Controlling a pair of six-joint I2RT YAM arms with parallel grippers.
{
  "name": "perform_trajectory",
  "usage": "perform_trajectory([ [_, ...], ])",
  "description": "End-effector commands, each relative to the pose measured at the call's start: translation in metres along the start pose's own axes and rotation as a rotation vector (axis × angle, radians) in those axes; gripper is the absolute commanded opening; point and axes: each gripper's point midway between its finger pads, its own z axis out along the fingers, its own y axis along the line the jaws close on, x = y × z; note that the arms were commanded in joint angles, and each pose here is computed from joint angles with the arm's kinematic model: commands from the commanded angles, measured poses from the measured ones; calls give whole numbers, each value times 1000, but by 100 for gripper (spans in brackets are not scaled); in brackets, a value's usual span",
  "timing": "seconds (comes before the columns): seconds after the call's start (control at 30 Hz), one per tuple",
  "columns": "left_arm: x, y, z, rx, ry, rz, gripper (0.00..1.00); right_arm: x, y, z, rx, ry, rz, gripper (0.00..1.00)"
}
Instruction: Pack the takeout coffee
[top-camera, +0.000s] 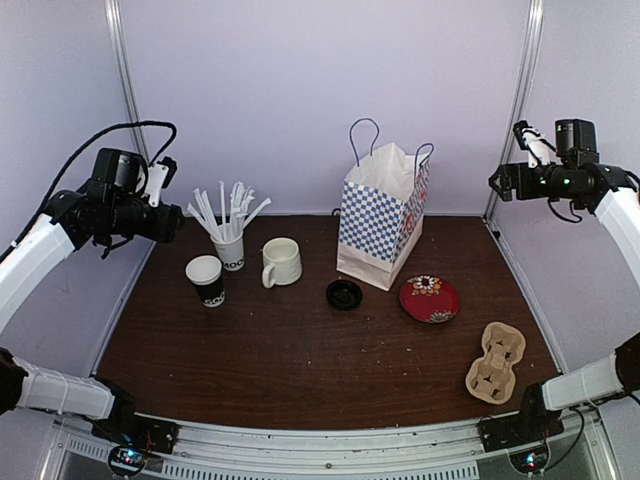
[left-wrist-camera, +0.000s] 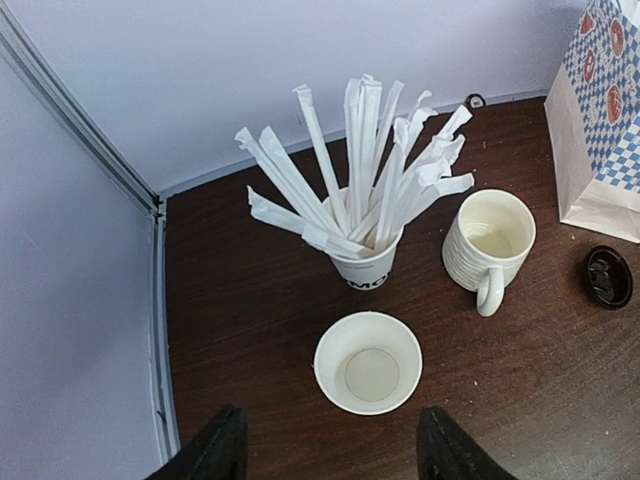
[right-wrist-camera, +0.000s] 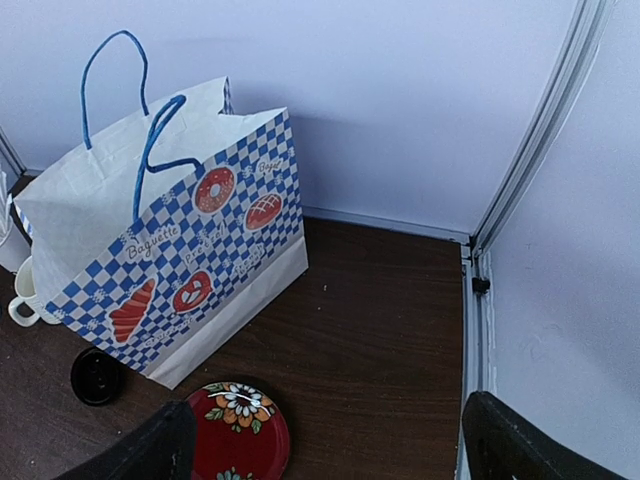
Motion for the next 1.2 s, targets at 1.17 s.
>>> perform_trajectory([
  [1.17, 91, -66, 119, 157, 623, 187, 42, 160, 98, 1, -634, 230, -116, 73],
])
